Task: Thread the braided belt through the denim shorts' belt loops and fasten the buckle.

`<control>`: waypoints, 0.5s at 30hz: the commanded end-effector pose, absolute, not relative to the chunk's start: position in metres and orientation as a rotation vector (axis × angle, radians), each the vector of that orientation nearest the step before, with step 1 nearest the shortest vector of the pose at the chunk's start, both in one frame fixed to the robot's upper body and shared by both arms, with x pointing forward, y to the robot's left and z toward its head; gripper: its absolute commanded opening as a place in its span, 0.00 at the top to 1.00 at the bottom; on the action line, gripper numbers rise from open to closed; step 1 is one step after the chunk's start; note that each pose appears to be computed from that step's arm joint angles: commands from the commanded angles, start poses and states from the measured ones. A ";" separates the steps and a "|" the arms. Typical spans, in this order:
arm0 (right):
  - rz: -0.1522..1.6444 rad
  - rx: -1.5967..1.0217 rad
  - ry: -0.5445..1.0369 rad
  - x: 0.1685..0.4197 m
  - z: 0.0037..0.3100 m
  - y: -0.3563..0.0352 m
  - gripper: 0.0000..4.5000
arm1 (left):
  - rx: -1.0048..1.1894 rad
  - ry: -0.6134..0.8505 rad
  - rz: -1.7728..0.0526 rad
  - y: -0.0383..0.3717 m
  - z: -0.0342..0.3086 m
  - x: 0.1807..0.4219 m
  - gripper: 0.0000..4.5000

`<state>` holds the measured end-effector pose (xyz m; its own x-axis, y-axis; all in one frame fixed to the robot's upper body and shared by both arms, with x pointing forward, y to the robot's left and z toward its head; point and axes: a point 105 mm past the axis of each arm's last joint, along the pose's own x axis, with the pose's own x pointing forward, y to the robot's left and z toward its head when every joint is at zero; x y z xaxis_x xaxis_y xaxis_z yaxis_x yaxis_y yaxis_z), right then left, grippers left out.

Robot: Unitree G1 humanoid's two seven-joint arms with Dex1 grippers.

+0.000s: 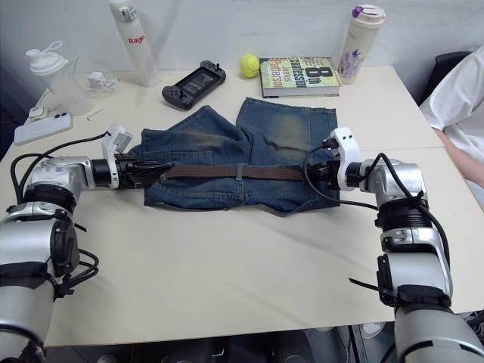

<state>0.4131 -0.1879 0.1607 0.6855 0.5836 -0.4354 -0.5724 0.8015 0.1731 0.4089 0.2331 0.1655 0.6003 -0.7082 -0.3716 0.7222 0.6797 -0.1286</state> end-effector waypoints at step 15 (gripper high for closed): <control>0.674 -0.011 0.440 0.409 0.171 -0.187 0.92 | 0.133 0.364 -0.814 0.238 0.173 0.412 1.00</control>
